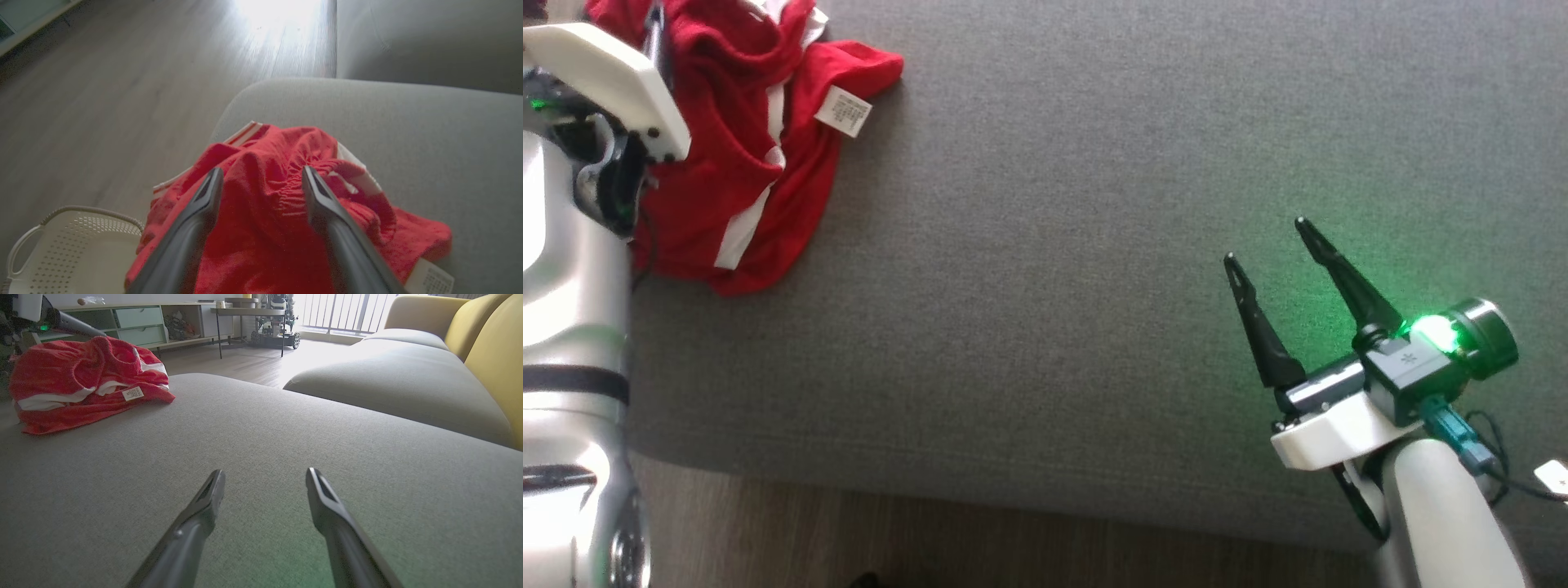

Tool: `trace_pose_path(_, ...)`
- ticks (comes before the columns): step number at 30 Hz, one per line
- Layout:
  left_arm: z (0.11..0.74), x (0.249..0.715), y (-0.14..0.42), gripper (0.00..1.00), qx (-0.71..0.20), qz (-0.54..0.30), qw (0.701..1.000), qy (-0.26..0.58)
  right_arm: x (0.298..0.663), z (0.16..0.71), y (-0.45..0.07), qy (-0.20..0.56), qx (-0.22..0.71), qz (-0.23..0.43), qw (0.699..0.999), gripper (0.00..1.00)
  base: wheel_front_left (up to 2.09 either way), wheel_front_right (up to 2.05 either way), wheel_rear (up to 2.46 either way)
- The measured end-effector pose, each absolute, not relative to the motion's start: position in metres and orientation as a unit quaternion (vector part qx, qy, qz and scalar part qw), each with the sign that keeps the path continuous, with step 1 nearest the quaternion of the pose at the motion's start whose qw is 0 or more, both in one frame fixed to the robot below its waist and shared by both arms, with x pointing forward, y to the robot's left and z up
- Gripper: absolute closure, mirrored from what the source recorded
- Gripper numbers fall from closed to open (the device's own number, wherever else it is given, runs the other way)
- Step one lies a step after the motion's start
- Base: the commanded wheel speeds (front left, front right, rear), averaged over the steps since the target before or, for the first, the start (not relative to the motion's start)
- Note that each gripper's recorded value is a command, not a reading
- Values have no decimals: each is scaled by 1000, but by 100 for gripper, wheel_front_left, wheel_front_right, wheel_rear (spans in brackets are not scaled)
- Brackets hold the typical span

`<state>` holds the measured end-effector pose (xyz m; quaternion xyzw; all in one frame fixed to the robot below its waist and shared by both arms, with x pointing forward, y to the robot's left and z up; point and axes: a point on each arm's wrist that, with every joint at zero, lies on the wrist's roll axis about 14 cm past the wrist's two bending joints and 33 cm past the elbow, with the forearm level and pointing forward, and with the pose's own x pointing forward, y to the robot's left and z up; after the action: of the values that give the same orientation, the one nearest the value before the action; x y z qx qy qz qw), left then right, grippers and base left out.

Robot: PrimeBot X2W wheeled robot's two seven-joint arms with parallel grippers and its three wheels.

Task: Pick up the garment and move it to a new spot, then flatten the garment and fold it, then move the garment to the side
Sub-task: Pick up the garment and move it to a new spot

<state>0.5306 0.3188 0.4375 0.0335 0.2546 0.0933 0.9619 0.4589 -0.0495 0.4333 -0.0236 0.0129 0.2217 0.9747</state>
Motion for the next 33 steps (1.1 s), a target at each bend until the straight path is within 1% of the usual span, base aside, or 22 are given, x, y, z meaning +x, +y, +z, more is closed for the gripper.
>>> trace_pose_path(1,437,531,319,0,34,93,962,255,459,433,-49,13,-24,222,975,0,0,0,0)
trace_pose_path(4,415,524,319,0,32,94,947,305,461,431,-51,14,-23,219,975,0,0,0,0)
trace_pose_path(6,407,524,318,0,40,90,943,319,461,427,-53,18,-23,218,976,0,0,0,0)
trace_pose_path(11,397,530,315,0,48,86,939,329,469,427,-55,14,-23,213,977,0,0,0,0)
trace_pose_path(12,396,532,313,55,55,81,941,325,470,427,-55,13,-23,213,977,0,0,0,0)
trace_pose_path(13,394,533,312,100,61,77,940,326,472,426,-55,12,-22,212,977,0,0,0,0)
trace_pose_path(16,394,536,309,100,67,67,944,315,473,425,-57,14,-20,210,977,0,0,0,0)
trace_pose_path(19,402,539,307,100,73,61,953,286,473,427,-58,12,-14,207,978,0,0,0,0)
trace_pose_path(23,426,546,306,100,71,61,968,231,472,437,-56,2,-9,209,978,0,0,0,0)
trace_pose_path(28,479,560,300,100,65,55,986,141,467,457,-56,-17,-5,209,978,0,0,0,0)
trace_pose_path(33,543,570,281,100,52,38,996,56,458,482,-58,-41,-4,207,977,0,0,0,0)
